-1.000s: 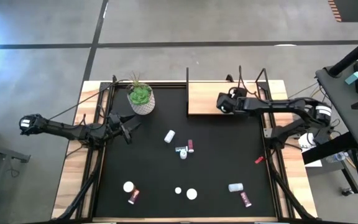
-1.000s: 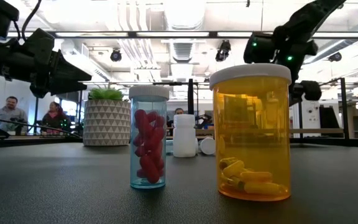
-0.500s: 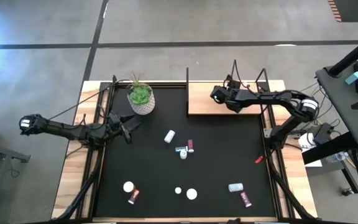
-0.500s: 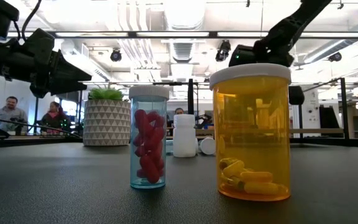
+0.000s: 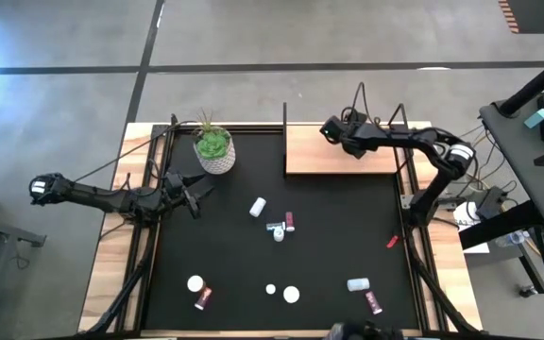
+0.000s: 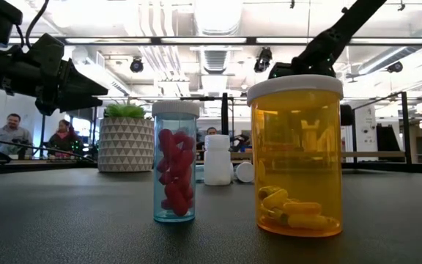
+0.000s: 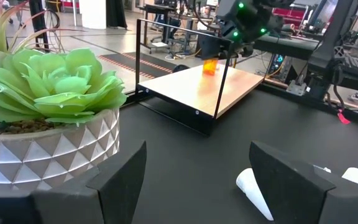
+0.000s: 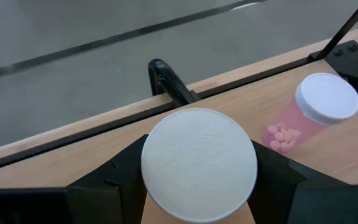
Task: Pick and place medicine bottles onto shelf by color
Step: Put the top orange pill bottle on the shelf, then put the middle white pill bottle on the shelf
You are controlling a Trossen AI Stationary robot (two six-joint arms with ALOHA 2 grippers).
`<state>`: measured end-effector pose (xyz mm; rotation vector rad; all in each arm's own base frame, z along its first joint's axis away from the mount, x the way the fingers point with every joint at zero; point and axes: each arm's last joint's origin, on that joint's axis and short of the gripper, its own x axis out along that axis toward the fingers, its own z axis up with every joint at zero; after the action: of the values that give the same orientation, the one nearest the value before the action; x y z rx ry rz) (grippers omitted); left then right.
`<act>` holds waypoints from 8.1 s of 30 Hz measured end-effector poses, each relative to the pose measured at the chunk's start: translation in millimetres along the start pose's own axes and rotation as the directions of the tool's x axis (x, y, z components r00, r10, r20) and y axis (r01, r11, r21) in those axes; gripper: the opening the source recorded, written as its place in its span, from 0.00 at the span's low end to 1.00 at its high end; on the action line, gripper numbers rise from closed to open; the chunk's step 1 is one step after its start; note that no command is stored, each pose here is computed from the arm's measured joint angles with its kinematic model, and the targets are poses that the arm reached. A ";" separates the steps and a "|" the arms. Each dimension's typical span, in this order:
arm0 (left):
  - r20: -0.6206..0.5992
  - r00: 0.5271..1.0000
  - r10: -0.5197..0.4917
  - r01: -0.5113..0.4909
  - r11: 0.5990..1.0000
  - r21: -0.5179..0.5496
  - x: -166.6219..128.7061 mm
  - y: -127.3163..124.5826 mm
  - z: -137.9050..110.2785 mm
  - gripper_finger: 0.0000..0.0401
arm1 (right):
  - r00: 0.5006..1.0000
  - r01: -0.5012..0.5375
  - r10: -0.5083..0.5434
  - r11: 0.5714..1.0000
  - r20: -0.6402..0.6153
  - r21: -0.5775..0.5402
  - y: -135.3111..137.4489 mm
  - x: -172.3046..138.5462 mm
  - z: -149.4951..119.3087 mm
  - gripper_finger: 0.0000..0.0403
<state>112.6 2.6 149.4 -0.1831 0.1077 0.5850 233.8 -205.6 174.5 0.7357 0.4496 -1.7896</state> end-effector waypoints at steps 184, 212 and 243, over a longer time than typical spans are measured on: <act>-0.007 1.000 0.002 -0.002 1.000 0.006 0.5 -0.1 -0.9 0.67 | 0.859 -0.510 0.479 0.767 -0.180 -0.389 -1.8 -242.1 -211.0 0.16; -0.008 1.000 0.002 -0.002 1.000 0.007 0.5 -0.1 -0.9 0.67 | 0.738 -0.675 0.607 0.653 -0.295 -0.343 -13.2 -264.6 -262.8 0.71; -0.007 1.000 0.002 -0.002 1.000 0.006 0.5 -0.1 -0.8 0.67 | 0.722 -0.692 0.606 0.625 -0.334 -0.361 -12.1 -262.5 -268.3 0.60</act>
<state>113.0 2.6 148.5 -0.1792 0.1162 0.5862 347.9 151.5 153.8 0.6075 0.6109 -0.8651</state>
